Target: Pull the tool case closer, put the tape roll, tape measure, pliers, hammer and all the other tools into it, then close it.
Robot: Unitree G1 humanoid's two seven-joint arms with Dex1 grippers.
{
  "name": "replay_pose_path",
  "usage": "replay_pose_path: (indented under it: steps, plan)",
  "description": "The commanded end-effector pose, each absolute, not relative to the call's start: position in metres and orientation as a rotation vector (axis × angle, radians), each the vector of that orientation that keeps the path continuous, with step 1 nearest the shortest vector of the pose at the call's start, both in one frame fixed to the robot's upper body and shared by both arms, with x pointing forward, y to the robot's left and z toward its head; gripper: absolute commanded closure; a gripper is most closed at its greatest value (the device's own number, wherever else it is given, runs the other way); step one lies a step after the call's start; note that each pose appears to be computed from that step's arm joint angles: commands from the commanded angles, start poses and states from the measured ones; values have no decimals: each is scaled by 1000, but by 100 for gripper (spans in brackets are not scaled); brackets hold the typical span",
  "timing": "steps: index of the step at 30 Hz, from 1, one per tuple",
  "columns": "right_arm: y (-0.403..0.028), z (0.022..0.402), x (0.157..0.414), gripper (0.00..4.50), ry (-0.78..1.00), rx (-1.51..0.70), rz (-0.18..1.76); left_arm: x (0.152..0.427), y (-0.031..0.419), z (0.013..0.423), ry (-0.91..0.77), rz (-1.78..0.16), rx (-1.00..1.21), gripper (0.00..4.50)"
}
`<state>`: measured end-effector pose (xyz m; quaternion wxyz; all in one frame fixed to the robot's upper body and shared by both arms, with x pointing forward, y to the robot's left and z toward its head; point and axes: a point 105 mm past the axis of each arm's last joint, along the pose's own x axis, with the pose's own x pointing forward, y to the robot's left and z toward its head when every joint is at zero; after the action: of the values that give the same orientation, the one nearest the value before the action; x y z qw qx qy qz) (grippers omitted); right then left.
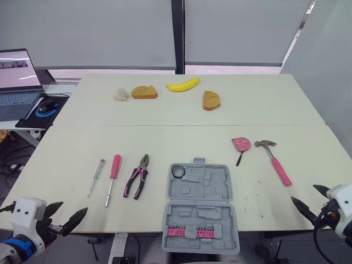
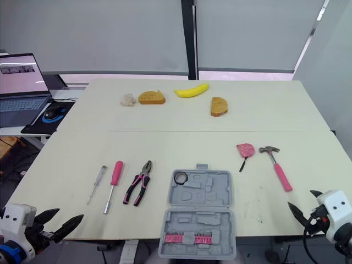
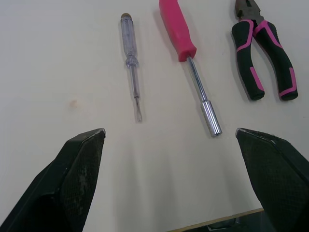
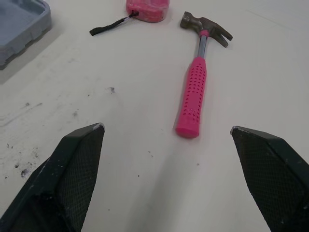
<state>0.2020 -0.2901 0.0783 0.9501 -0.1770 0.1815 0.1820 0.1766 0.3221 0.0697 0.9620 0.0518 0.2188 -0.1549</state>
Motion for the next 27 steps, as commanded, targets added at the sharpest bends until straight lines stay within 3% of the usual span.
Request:
replay_pose_path:
  steps: [1, 11, 13, 15, 27]
  plan:
    - [-254, 90, 223, 5, 290, -377, 460, 205, 274, 96, 321, -581, 219, 0]
    - [-203, 79, 285, 5, 258, -285, 351, 243, 178, 132, 124, -1065, 337, 0]
    - [-199, 74, 295, 42, 269, -260, 324, 245, 167, 135, 108, -1129, 353, 0]
    - [-195, 69, 306, 94, 280, -242, 299, 250, 160, 138, 86, -1171, 357, 0]
    - [-194, 52, 356, 94, 341, -147, 124, 260, 125, 151, -1, -1290, 373, 0]
